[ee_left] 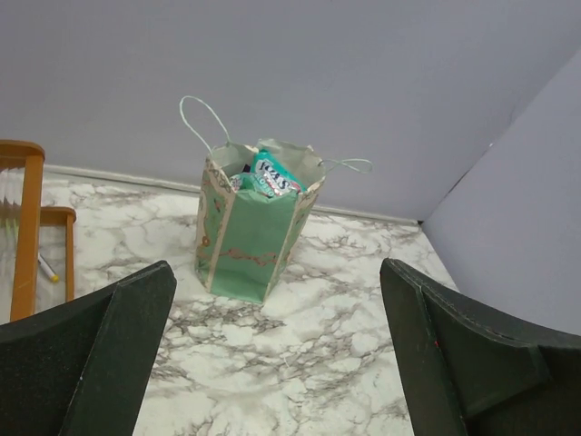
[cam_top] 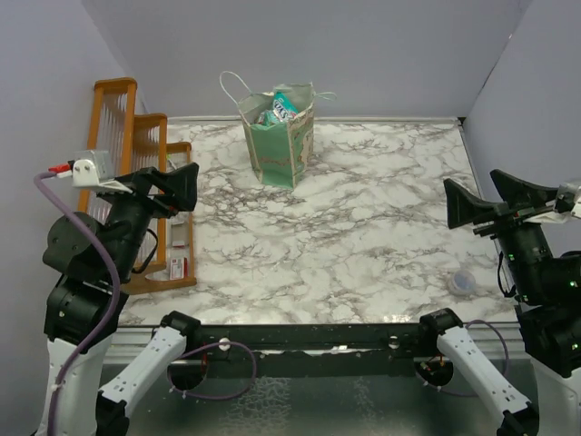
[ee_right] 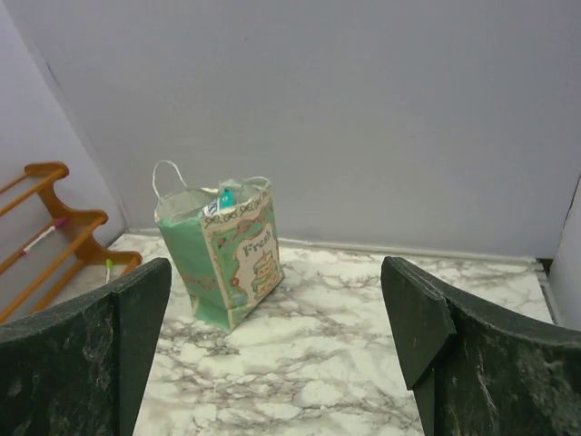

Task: Take the snacks out of the paper bag
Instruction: Adjust the paper bag at the center of the board.

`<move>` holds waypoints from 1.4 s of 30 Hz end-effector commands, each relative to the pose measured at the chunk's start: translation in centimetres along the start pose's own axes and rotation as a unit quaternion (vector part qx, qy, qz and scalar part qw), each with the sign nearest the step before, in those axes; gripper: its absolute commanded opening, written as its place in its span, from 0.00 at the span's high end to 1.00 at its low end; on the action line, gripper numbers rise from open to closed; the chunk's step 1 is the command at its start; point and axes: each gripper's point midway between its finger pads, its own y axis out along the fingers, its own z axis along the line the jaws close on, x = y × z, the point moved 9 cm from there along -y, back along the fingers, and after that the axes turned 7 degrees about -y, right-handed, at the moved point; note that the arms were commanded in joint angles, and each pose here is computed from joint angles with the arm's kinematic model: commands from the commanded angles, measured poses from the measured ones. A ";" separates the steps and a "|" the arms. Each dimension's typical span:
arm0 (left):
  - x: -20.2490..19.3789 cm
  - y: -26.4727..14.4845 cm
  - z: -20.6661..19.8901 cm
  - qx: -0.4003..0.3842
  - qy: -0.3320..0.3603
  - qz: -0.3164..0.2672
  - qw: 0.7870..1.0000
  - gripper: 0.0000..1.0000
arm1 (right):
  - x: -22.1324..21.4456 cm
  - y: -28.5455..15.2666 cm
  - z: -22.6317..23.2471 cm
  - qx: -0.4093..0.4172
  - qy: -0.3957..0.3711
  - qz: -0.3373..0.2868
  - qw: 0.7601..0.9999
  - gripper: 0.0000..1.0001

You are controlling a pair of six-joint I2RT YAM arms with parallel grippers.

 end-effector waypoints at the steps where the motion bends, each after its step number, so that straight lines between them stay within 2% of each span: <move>1: -1.1 2.2 0.1 -0.011 -0.006 0.024 1.000 0.01 | -2.0 0.0 -0.1 -0.023 0.028 0.051 0.998 0.01; 16: -6.0 9.7 3.0 0.004 -0.047 0.150 0.988 0.01 | -7.0 -0.4 0.4 -0.034 0.062 0.146 0.987 0.01; 22: -7.9 12.9 4.0 0.008 -0.079 0.213 0.974 0.01 | -8.4 -0.7 0.6 -0.033 0.064 0.172 0.982 0.01; 27: -9.0 15.8 4.7 -0.004 -0.113 0.241 0.964 0.01 | -9.0 -1.0 0.7 -0.024 0.063 0.180 0.981 0.01; 31: -8.7 18.9 4.8 -0.015 -0.139 0.239 0.961 0.01 | -9.4 -1.2 0.6 -0.029 0.059 0.186 0.980 0.01; 39: -7.6 24.6 5.8 -0.030 -0.180 0.181 0.966 0.01 | -9.8 -1.7 0.8 -0.025 0.076 0.177 0.981 0.01; 42: -7.3 26.6 7.0 -0.013 -0.192 0.168 0.967 0.02 | -10.0 -1.7 1.0 -0.014 0.083 0.175 0.981 0.01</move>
